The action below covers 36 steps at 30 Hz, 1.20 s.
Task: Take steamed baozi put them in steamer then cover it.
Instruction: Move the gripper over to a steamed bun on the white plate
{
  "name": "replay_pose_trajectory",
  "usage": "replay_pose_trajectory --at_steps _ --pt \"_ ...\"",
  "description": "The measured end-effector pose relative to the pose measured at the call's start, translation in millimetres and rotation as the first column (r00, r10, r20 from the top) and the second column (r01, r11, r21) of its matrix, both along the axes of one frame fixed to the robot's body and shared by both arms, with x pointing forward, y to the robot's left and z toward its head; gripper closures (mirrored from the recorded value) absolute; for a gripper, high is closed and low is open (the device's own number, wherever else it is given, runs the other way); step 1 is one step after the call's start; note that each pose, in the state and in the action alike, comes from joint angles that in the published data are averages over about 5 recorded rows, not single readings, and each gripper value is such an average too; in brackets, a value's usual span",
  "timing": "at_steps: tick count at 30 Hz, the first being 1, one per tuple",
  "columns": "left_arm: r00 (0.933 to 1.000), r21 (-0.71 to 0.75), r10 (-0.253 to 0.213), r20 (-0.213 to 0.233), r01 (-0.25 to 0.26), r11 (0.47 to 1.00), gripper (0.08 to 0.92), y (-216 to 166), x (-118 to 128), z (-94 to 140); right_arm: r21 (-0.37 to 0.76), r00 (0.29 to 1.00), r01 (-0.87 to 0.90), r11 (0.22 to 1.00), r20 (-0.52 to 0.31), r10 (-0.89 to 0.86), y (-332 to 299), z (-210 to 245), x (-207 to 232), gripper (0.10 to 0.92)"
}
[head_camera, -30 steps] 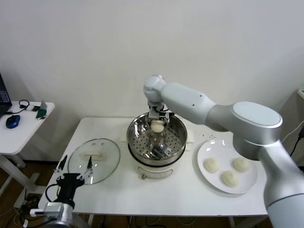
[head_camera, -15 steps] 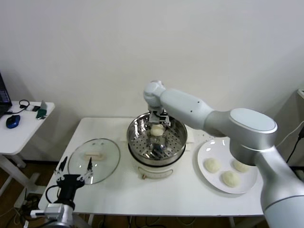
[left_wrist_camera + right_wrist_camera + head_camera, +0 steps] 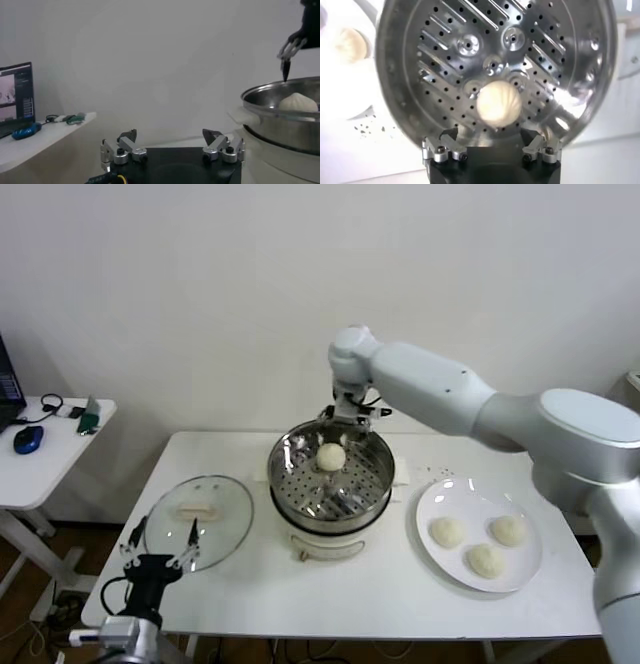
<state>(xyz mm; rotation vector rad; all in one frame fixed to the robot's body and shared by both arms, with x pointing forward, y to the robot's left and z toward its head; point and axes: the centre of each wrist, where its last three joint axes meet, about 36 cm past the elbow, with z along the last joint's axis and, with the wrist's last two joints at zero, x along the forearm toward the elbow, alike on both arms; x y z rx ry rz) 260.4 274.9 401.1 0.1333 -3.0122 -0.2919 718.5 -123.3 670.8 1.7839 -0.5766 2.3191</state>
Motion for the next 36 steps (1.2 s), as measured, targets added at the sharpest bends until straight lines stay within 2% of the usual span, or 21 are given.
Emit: replay_pose_trajectory --at_steps 3,6,10,15,20,25,36 --pt "1.0 0.001 -0.003 0.001 0.003 1.0 0.177 -1 -1 1 0.079 0.99 0.14 0.987 0.0 -0.14 -44 9 -9 0.2" --pt "1.0 0.0 -0.006 0.003 0.006 1.0 0.177 -2 -2 2 0.149 0.951 0.309 0.939 -0.029 -0.308 -90 10 -23 0.2" --pt "0.9999 -0.004 -0.011 0.008 0.011 1.0 0.177 -4 -1 3 0.184 0.853 0.523 0.833 -0.106 -0.512 -146 0 -45 0.199" --pt "0.9997 -0.005 -0.017 0.018 0.017 1.0 0.177 -6 1 6 0.169 0.708 0.706 0.688 -0.193 -0.68 -201 -23 -70 0.2" --pt "0.9996 -0.003 -0.02 0.018 0.02 1.0 0.177 -8 -1 8 0.122 0.586 0.808 0.576 -0.259 -0.767 -231 -60 -88 0.2" --pt "0.9998 0.001 -0.017 0.013 0.017 1.0 0.177 -7 -5 8 0.072 0.496 0.863 0.499 -0.304 -0.813 -247 -99 -100 0.2" --pt "0.9998 0.004 -0.019 -0.005 0.019 1.0 0.177 -6 -12 4 0.014 0.388 0.913 0.409 -0.349 -0.853 -259 -169 -113 0.2"
